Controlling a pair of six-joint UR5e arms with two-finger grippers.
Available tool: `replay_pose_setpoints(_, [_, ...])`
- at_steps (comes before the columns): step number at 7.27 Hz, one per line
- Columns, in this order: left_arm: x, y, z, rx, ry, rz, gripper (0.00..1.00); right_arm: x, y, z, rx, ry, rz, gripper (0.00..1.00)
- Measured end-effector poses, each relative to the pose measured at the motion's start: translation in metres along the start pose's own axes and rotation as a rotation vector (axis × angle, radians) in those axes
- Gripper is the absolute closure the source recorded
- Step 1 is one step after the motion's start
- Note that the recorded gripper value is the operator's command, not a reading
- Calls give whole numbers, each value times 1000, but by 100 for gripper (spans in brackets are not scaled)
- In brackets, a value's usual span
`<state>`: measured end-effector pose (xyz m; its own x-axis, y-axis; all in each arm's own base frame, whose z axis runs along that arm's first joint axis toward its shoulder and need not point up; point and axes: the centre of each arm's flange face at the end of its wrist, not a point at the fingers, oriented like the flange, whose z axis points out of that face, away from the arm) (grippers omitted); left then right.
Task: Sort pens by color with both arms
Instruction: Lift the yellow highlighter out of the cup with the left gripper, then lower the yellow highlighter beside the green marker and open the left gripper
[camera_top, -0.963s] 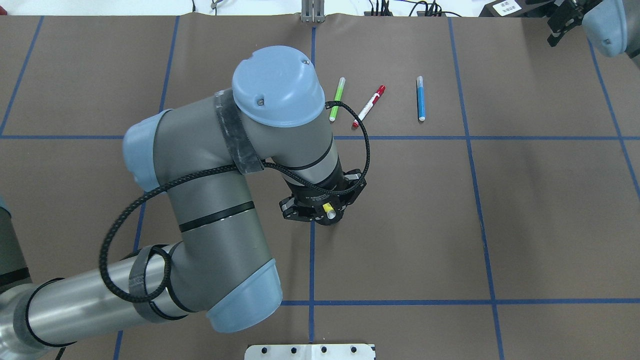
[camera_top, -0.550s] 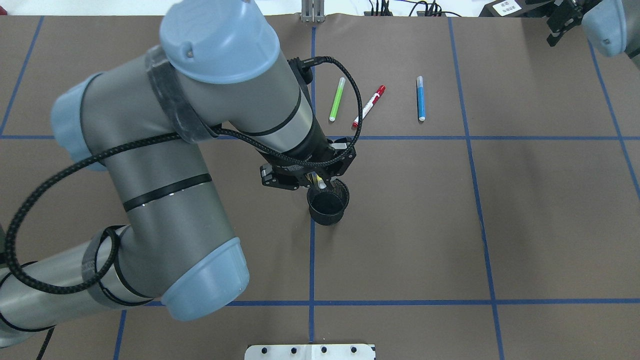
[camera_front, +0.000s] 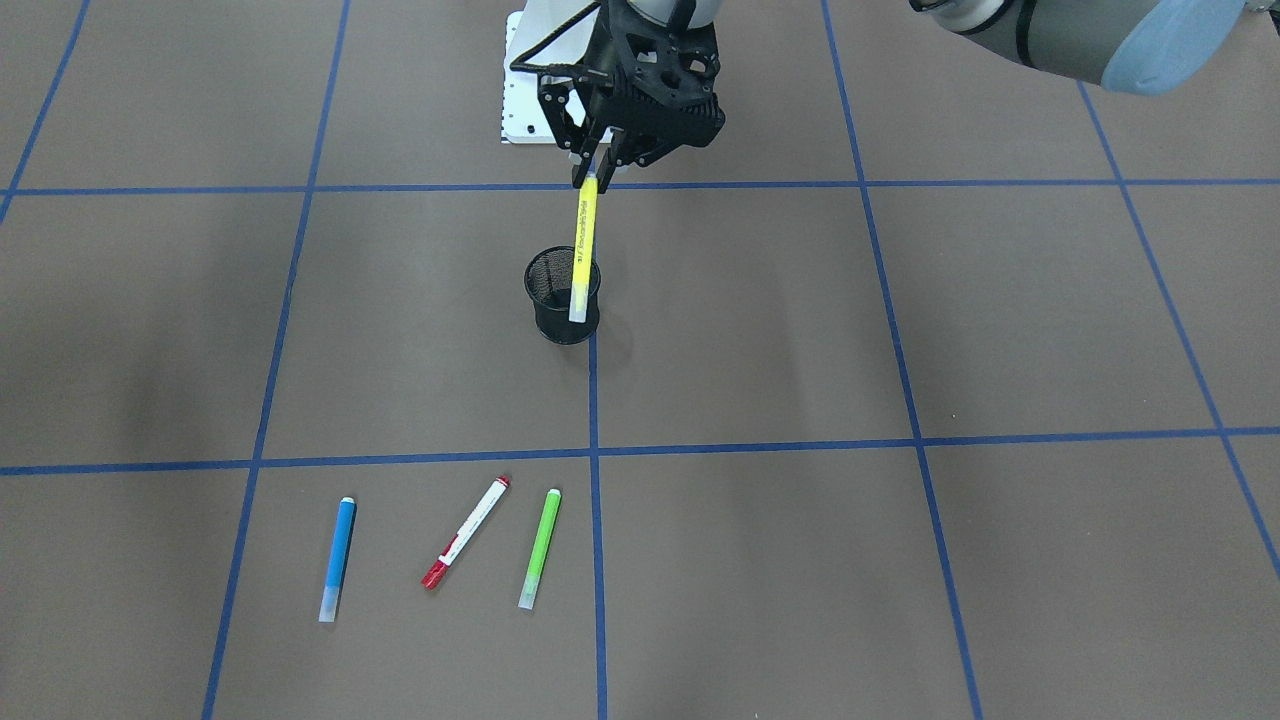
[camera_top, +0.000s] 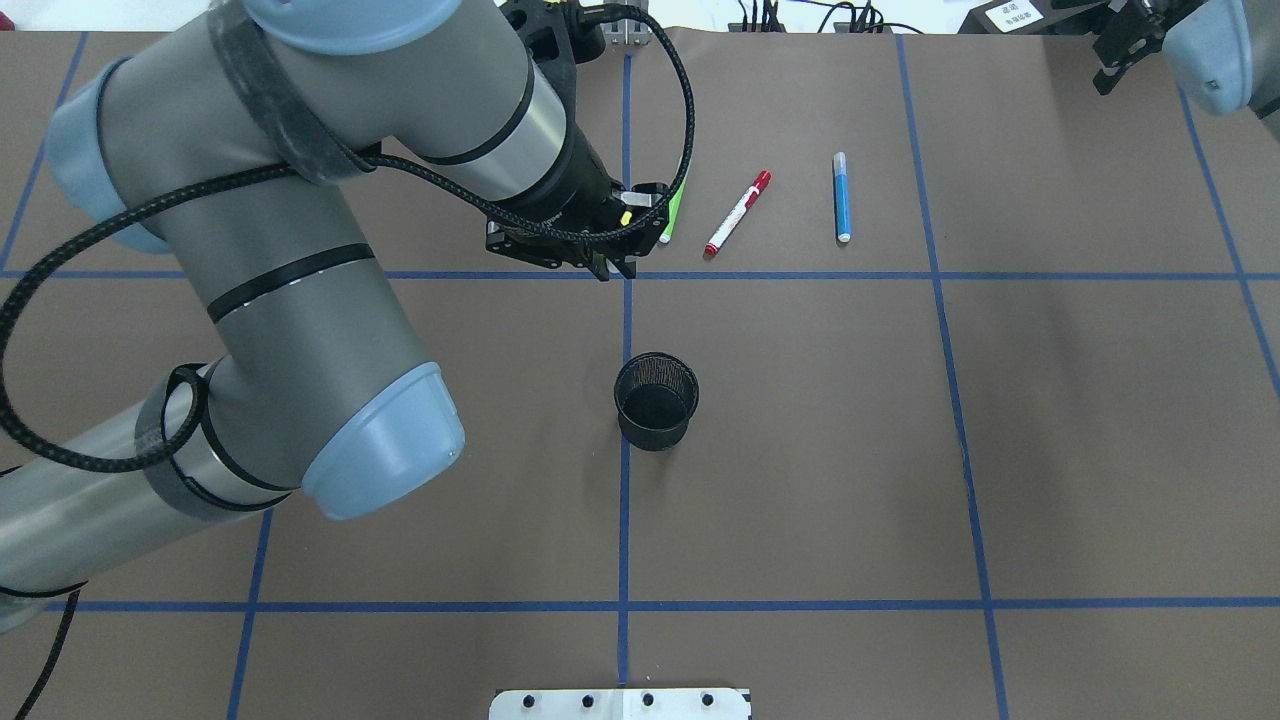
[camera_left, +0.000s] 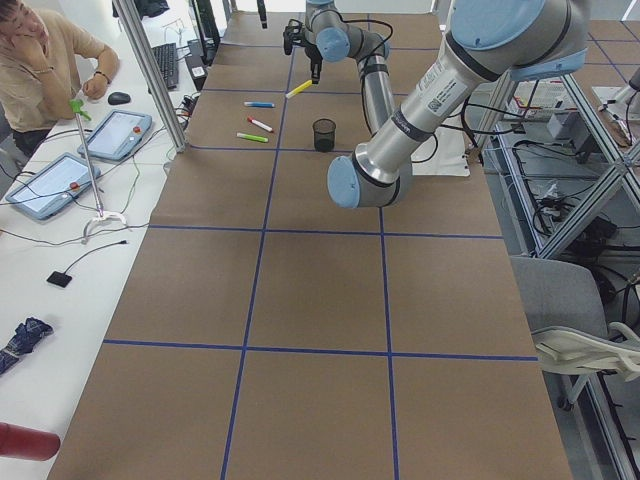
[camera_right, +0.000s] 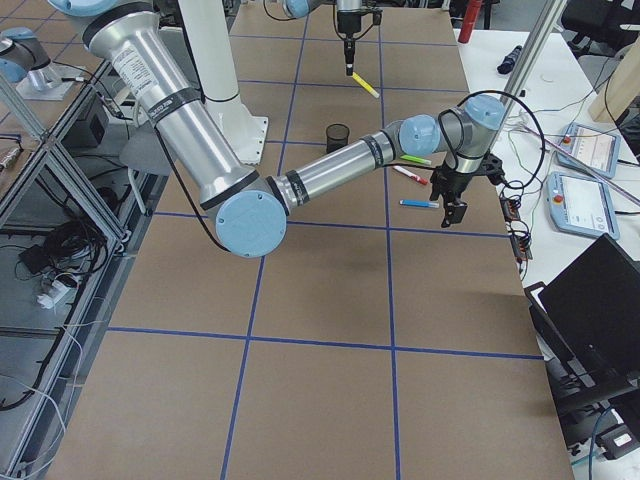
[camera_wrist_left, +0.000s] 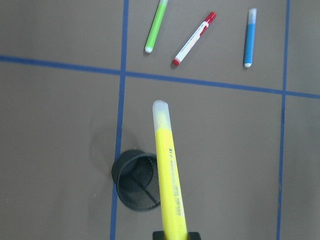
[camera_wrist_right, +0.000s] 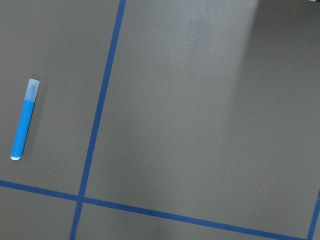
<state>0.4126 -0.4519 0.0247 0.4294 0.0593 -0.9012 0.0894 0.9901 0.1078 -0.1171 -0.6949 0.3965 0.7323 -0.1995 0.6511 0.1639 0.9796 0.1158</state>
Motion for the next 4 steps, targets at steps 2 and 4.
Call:
replay_pose_setpoints(2, [-20,-33,32,101,28,144,100,0,0,2,-1,1,2,1])
replay_pose_setpoints(4, [-45,-77,57,179,39,235,100,0,0,2,-3,1,3,1])
